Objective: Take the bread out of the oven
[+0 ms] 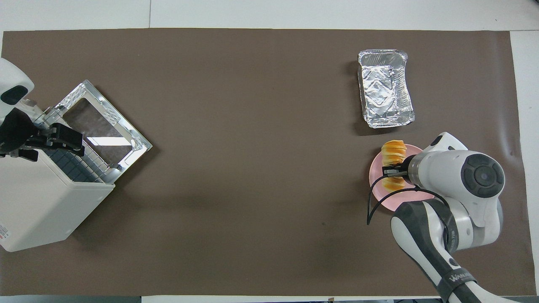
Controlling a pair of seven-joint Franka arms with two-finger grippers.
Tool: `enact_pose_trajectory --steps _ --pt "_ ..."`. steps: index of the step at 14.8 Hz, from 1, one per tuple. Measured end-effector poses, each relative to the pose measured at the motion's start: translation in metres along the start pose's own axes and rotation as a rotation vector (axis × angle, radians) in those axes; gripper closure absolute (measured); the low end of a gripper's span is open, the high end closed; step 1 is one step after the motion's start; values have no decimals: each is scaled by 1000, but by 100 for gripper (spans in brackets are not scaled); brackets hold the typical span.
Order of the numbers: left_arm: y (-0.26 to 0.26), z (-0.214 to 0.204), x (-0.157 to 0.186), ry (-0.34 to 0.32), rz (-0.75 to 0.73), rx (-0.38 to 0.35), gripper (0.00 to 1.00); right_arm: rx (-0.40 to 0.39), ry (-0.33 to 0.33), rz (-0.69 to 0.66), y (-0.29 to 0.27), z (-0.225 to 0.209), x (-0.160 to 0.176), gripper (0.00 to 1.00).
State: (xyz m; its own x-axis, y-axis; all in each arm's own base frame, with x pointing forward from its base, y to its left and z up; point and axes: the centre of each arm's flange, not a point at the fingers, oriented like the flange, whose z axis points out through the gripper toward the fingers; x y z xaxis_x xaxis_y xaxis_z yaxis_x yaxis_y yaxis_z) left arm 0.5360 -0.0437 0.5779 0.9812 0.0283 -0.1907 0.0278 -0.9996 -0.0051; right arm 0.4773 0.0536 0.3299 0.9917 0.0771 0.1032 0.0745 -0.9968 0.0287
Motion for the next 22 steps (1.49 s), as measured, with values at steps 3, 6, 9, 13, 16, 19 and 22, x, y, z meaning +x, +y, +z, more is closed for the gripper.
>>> enact_pose_trajectory --steps 3,6,9,13,16,19,22 --pt "0 0 0 0 0 0 0 0 1 0 0 0 0 44" --pt "0 0 0 0 0 0 0 -1 -4 1 0 -7 5 11" --pt "0 0 0 0 0 0 0 -8 -33 8 3 -45 30 0" --pt "0 0 0 0 0 0 0 -19 -39 5 39 -114 65 0" --pt "0 0 0 0 0 0 0 5 -84 -52 79 -163 76 0" --pt "0 0 0 0 0 0 0 35 -150 -76 94 -224 77 0" --pt "0 0 0 0 0 0 0 42 -191 -80 92 -270 72 0"
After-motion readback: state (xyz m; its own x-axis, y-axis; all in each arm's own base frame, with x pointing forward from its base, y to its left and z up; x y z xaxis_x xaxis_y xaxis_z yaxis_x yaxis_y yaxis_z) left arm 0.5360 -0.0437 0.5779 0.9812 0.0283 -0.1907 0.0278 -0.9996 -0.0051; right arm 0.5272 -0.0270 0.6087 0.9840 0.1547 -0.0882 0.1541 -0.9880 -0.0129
